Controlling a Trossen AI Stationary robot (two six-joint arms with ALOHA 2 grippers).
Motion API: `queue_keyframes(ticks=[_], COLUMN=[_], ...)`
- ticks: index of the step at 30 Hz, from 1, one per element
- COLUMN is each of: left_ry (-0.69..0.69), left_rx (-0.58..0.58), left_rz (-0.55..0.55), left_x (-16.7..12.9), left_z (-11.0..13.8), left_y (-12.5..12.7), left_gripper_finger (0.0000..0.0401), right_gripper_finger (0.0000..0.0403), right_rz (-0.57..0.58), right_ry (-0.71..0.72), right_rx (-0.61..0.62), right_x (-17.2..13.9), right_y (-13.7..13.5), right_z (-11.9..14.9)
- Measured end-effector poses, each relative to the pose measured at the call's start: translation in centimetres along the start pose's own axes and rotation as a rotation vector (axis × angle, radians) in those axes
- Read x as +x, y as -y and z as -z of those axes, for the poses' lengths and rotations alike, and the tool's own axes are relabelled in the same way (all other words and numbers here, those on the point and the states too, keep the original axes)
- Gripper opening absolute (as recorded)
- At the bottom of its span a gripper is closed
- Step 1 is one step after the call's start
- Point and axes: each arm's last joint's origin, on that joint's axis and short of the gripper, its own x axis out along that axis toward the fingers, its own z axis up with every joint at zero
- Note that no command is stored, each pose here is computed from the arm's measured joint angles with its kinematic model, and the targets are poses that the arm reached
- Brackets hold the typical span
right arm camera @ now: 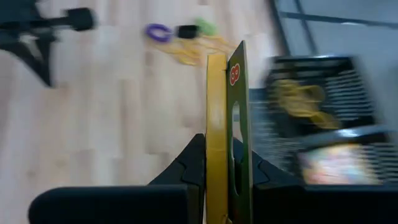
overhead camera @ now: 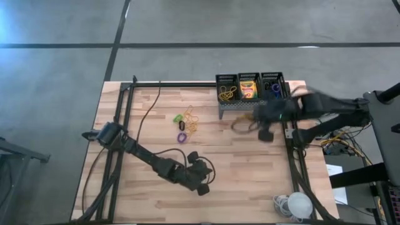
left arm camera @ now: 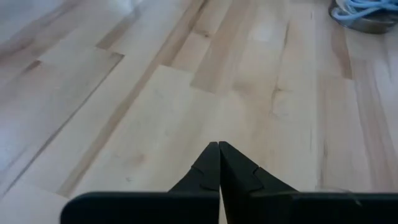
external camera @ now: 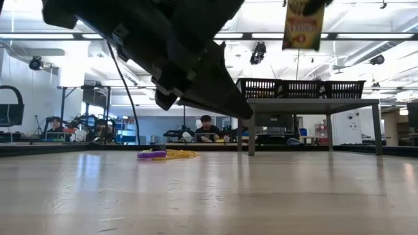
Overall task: Pick & Place Office Desk Supplies
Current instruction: Put the yellow crayon box into the middle black basket on the shelf
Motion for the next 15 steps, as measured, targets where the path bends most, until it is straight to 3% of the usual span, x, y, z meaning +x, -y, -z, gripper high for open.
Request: queue_keyframes(ticks=[6, 12, 15], left_ry=[0.000, -0.009, -0.011], left_rx=[0.014, 0.022, 0.024], left_rz=[-0.005, -0.008, -0.010], left_x=[0.1, 0.1, 0.1], left_z=[0.1, 0.5, 0.6], left_y=[0.0, -0.2, -0.2], left_gripper_finger=[0.0001, 0.0001, 0.0001], right_gripper_finger=[0.0029, 0.0029, 0.0029], right_rz=[0.049, 0.051, -0.035], right_ry=[-0.080, -0.189, -0.174], right_rx=[-0.064, 0.002, 0.047], right_x=[-1.6, 0.3, 1.5], right_y=[7.1, 14.9, 18.0], right_z=[-2.6, -1.8, -0.9])
